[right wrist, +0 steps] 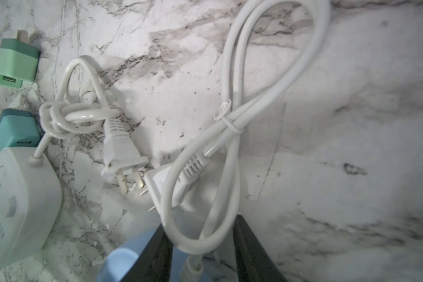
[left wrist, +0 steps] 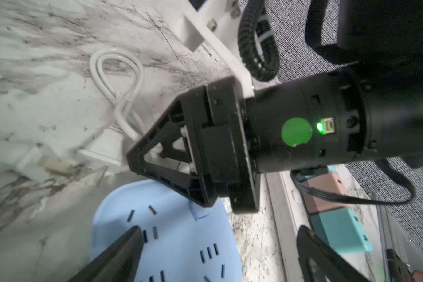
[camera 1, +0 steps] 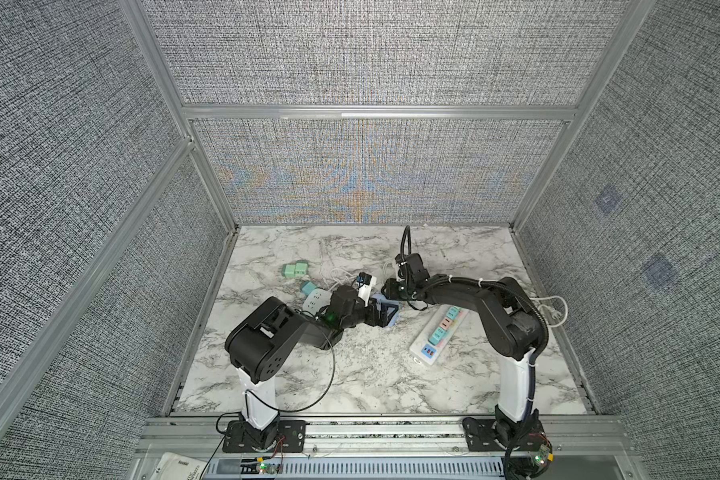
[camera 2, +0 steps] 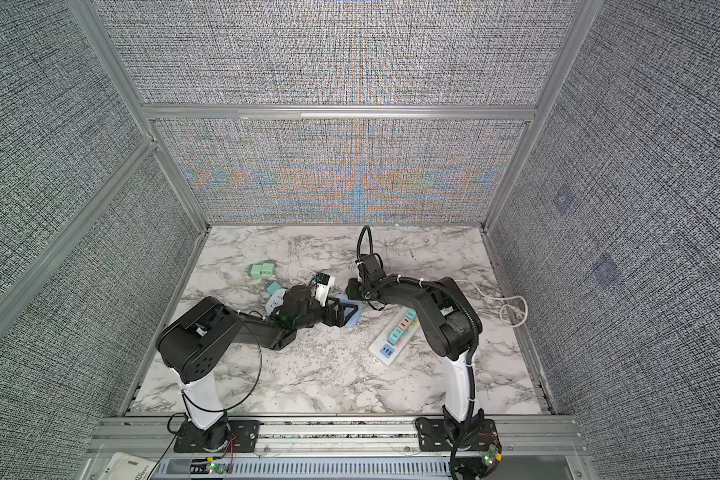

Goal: Insert plugs into power strip
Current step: Move the socket at the center of the table.

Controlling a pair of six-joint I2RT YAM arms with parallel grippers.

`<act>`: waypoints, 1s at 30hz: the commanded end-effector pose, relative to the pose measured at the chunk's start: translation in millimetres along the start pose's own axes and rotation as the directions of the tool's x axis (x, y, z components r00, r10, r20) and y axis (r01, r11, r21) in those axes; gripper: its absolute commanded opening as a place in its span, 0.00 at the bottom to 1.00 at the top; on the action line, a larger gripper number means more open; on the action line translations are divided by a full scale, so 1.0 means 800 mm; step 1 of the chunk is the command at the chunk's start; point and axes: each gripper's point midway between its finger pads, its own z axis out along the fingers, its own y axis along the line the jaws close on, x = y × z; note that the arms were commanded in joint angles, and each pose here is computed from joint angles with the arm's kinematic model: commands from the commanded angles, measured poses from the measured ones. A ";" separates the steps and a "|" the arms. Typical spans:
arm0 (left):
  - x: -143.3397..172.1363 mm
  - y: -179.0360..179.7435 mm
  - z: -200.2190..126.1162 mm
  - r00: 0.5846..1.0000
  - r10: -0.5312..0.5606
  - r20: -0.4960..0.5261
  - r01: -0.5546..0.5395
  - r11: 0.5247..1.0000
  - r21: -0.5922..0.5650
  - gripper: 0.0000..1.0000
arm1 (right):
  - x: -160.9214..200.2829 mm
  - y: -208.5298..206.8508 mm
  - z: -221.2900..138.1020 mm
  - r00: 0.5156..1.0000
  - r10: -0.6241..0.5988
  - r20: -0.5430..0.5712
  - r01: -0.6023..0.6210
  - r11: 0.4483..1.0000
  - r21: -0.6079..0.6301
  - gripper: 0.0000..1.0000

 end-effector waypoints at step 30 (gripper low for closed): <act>-0.128 -0.053 -0.169 0.838 0.255 0.482 -0.121 0.949 -0.291 1.00 | 0.020 0.049 -0.088 0.996 -0.067 0.066 0.067 0.998 -0.001 0.43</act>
